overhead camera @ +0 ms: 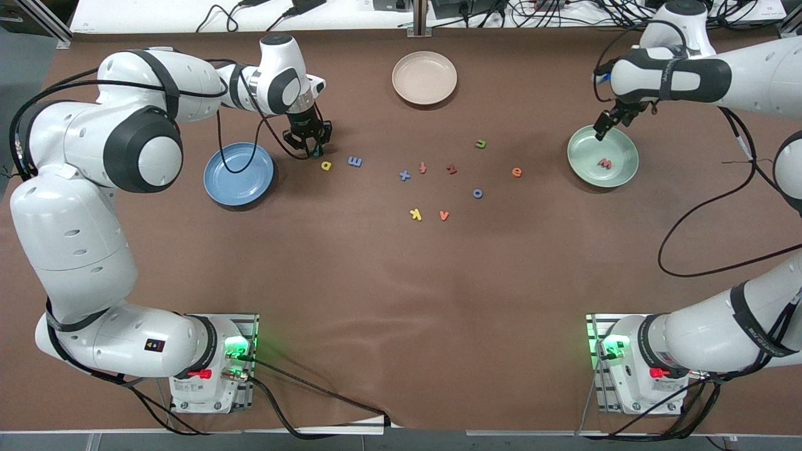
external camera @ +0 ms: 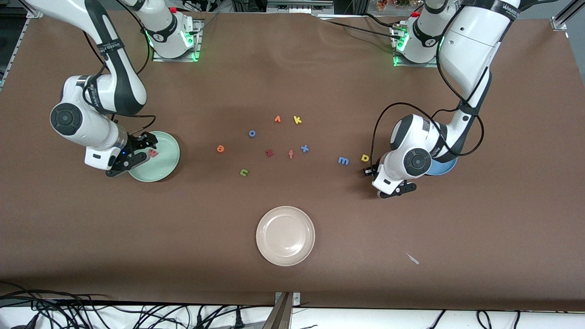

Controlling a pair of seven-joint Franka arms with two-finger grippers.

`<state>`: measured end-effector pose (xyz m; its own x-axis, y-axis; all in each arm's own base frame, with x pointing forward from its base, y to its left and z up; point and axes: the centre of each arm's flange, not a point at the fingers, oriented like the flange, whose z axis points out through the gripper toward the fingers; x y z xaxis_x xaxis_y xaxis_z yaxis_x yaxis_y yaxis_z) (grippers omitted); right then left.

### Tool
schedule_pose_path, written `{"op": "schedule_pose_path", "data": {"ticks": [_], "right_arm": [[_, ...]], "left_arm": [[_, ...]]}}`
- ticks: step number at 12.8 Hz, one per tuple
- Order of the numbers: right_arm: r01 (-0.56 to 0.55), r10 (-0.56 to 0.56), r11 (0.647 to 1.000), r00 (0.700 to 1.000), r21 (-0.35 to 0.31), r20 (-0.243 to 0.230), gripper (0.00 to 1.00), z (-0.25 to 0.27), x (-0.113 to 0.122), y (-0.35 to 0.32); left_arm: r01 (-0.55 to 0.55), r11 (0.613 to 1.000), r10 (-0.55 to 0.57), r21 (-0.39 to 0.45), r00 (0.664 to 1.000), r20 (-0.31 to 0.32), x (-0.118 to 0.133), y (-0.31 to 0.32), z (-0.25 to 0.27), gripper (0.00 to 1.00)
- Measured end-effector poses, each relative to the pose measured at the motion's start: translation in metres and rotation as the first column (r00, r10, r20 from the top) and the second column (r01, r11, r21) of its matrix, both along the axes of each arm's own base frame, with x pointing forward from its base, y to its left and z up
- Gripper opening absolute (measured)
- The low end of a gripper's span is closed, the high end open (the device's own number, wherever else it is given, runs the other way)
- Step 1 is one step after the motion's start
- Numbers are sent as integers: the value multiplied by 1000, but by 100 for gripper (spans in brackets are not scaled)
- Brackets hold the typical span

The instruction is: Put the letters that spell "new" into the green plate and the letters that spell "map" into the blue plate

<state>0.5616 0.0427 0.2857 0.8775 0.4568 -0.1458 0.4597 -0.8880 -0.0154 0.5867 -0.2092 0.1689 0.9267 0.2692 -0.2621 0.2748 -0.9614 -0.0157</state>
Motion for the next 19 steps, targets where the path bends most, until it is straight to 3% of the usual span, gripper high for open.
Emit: {"op": "schedule_pose_path", "data": {"ticks": [1,4,7,11,14,16,19], "right_arm": [[32,-32,999,999,-9,-2,100,3,0,18],[143,-142,989,990,-39,11,100,-8,-9,79],[279,-276,959,960,-50,50,100,-36,-12,115],[486,-481,871,873,-72,76,96,-57,-29,160],[627,-621,779,776,-25,107,89,-75,-54,189],[674,-668,739,736,-23,106,83,-88,-70,195],[721,-716,693,688,4,118,72,-95,-75,200]], "left_arm": [[0,1000,0,0,1000,0,0,0,0,26],[0,1000,0,0,1000,0,0,0,0,26],[0,1000,0,0,1000,0,0,0,0,26],[-4,1000,4,2,1000,8,4,4,2,26],[19,1000,-19,7,1000,-7,16,17,16,26],[77,997,-76,4,995,-70,20,31,37,26],[195,980,-199,-41,961,-193,13,73,75,26]]}}
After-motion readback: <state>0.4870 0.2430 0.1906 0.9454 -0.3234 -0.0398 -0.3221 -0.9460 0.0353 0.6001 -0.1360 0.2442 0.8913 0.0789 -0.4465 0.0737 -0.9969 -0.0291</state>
